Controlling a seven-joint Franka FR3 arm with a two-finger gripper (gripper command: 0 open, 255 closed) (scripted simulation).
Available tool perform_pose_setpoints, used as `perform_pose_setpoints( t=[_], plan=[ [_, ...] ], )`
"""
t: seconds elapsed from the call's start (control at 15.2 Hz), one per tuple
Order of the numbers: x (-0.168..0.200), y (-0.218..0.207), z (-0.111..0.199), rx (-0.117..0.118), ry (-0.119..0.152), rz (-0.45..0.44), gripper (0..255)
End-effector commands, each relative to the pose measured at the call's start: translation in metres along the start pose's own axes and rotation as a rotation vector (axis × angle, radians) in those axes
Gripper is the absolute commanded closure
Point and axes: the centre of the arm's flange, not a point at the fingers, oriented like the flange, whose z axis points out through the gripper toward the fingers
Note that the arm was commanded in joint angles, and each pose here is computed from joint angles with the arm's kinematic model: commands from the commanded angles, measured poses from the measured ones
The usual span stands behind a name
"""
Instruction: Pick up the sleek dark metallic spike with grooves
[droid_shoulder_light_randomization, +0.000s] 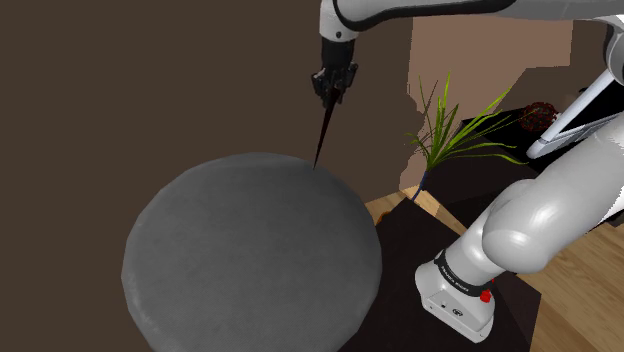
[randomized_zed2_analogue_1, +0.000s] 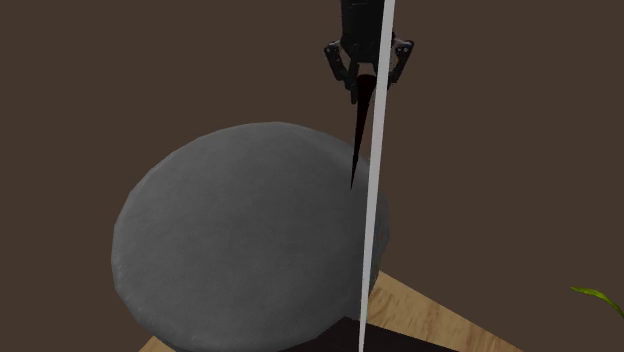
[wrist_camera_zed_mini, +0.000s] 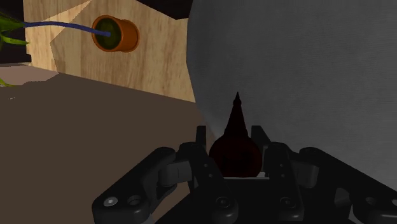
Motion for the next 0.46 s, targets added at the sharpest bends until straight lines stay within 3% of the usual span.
perform_pose_setpoints(
  t=[0.0,0.4],
  plan=[
    [0.0,0.002,-0.01,0.0,0.0,0.0,255],
    [-0.001,0.005,-0.032,0.0,0.0,0.0,255]
  ],
)
